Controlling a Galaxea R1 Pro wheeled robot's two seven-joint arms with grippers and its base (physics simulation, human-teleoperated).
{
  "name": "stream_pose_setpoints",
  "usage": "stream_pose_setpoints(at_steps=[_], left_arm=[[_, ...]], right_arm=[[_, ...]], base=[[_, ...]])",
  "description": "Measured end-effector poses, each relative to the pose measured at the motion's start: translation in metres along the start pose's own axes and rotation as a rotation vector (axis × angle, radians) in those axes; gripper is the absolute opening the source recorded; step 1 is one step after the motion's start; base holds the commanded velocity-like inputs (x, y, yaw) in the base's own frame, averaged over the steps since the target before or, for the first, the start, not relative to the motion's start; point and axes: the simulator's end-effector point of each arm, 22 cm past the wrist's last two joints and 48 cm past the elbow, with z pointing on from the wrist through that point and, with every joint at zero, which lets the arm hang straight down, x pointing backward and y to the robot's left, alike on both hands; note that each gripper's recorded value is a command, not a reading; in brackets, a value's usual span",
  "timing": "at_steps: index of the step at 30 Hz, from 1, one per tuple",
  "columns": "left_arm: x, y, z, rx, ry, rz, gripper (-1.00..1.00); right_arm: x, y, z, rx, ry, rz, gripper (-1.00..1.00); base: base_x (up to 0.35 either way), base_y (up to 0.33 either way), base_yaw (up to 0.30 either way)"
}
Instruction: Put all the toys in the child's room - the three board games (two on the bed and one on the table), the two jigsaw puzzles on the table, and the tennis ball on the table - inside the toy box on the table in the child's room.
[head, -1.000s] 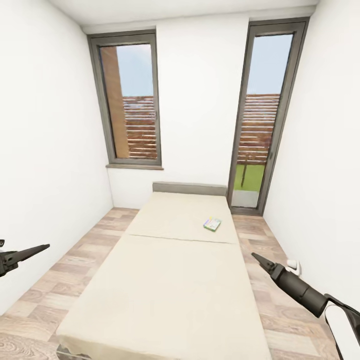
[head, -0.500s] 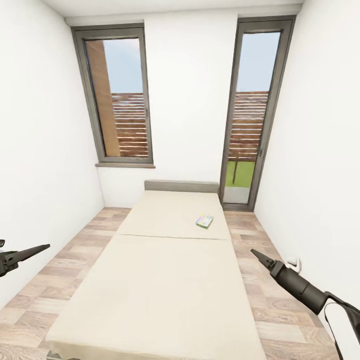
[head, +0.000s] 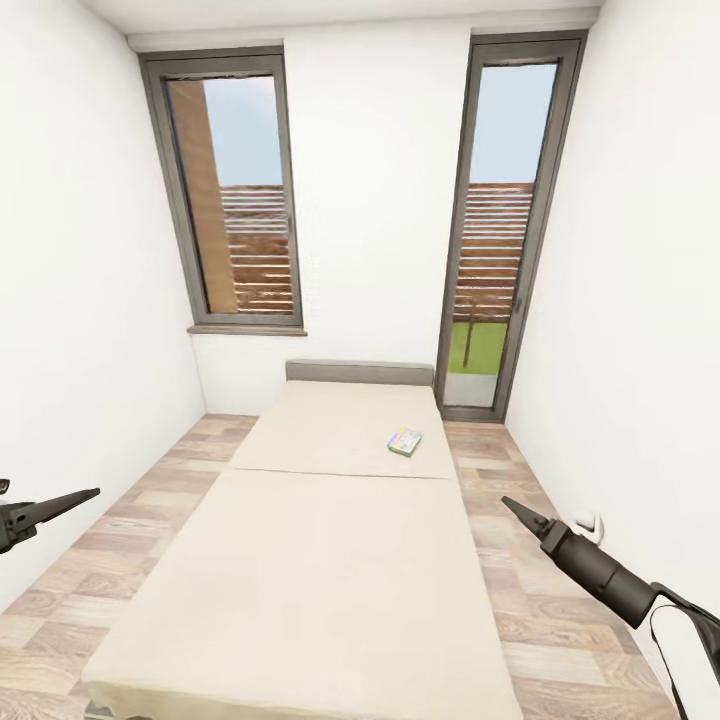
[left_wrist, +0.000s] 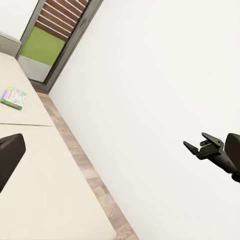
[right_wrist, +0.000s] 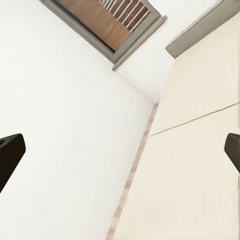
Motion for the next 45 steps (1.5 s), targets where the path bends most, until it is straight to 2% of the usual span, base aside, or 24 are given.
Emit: stream_pose_setpoints(at_steps=[8,15,19,45], left_arm=[[-0.001,-0.002,-0.001,0.002,-0.003,0.002,1.00],[-0.003,-0.005,-0.002,0.006,-0.008,0.010,1.00],[-0.005,-0.007,-0.003,0.007,-0.011,0.013,1.00],[-0.006,-0.009,-0.003,0.010,-0.012,0.018,1.00]], right_arm=[[-0.006,0.004,0.000,-0.012,-0.022,-0.018,1.00],[-0.015,0.025,-0.004,-0.094,-0.051,-0.046,1.00],[-0.016,0.030,-0.004,-0.111,-0.056,-0.052,1.00],[-0.015,0.032,-0.004,-0.113,-0.057,-0.060,1.00]], base=[[0.000,-0.280,0.085],[0.000,-0.301,0.120],[0.000,-0.303,0.195],[0.000,-0.243,0.282]])
